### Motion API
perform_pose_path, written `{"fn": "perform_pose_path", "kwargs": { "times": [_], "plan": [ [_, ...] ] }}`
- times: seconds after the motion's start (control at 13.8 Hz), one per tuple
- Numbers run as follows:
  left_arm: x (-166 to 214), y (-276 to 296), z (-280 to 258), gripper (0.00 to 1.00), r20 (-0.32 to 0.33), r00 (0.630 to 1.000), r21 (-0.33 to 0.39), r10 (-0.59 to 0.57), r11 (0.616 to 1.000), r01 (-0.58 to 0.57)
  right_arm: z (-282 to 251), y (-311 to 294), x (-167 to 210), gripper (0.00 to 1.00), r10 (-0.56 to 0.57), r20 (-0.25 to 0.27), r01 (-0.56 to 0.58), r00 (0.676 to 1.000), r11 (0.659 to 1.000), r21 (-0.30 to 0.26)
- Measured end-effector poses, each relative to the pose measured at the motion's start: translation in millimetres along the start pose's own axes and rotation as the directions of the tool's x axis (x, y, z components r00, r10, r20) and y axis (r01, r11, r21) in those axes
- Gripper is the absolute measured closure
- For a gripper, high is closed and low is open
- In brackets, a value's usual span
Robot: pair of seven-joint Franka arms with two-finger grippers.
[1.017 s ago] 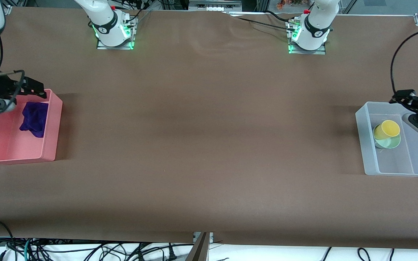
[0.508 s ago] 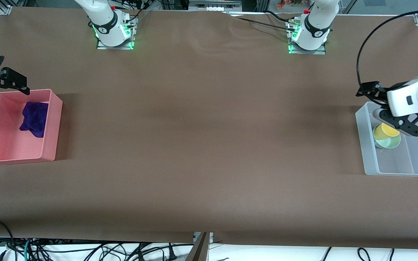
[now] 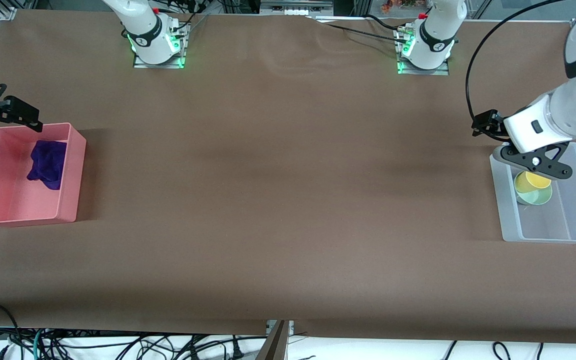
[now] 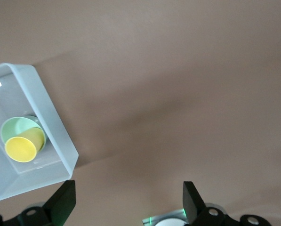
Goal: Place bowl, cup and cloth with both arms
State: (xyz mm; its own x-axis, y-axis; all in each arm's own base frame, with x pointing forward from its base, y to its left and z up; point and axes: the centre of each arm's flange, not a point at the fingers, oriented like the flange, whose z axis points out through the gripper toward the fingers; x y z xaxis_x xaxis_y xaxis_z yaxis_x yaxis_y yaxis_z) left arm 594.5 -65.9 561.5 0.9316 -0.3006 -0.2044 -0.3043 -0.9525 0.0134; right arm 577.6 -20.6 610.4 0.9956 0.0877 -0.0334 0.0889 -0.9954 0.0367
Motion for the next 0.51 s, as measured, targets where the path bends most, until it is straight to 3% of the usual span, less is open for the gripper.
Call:
{"fn": "perform_pose_path", "kwargs": {
  "times": [0.29,0.51],
  "plan": [
    [-22.5,-23.7,2.9,0.00,-0.135,0.980,-0.045,-0.146,0.989,0.141,0.7,0.0,0.4,0.00,0.002,0.001,-0.002,1.000,1.000,0.000],
    [-61.7,-27.0,3.2,0.00,-0.179,0.950,-0.081,-0.257,0.966,0.246,1.2,0.4,0.6,0.00,0.004,0.002,-0.004,1.000,1.000,0.000]
  ]
}}
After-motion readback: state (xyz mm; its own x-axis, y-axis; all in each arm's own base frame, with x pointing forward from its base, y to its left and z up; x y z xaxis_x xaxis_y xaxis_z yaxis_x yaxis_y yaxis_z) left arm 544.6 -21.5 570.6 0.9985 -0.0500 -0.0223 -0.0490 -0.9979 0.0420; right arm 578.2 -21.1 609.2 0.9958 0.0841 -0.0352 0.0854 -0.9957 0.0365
